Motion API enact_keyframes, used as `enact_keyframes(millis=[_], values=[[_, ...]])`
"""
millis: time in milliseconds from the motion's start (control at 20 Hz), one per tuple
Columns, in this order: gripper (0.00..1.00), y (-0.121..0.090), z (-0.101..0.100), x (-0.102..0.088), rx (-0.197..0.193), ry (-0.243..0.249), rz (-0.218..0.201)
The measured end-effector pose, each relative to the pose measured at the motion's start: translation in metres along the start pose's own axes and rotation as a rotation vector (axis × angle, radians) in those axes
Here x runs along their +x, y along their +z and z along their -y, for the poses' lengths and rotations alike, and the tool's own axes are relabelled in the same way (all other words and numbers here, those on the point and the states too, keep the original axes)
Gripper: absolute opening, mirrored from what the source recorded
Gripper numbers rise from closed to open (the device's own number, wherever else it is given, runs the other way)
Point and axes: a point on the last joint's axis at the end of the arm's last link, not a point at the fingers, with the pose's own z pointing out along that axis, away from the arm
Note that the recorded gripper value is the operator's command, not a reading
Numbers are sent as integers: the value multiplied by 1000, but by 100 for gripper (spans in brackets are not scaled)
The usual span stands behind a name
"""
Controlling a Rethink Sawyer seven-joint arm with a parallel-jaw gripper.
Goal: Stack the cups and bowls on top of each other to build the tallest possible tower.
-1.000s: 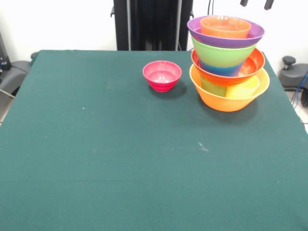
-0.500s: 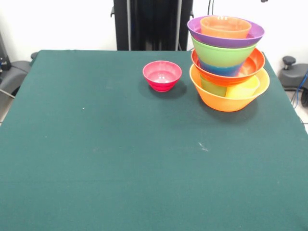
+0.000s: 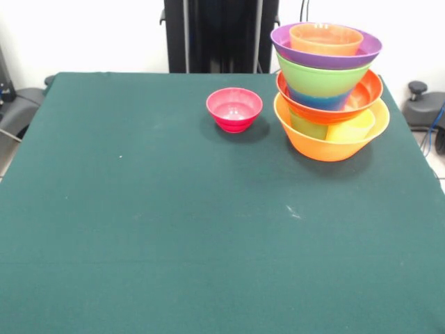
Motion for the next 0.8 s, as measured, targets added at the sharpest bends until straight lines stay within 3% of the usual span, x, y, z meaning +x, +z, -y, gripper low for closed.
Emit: enact_keyframes(millis=[300,800], values=[[100,1,34,-26,-9,70,4],[100,4,60,-45,-30,120,2]])
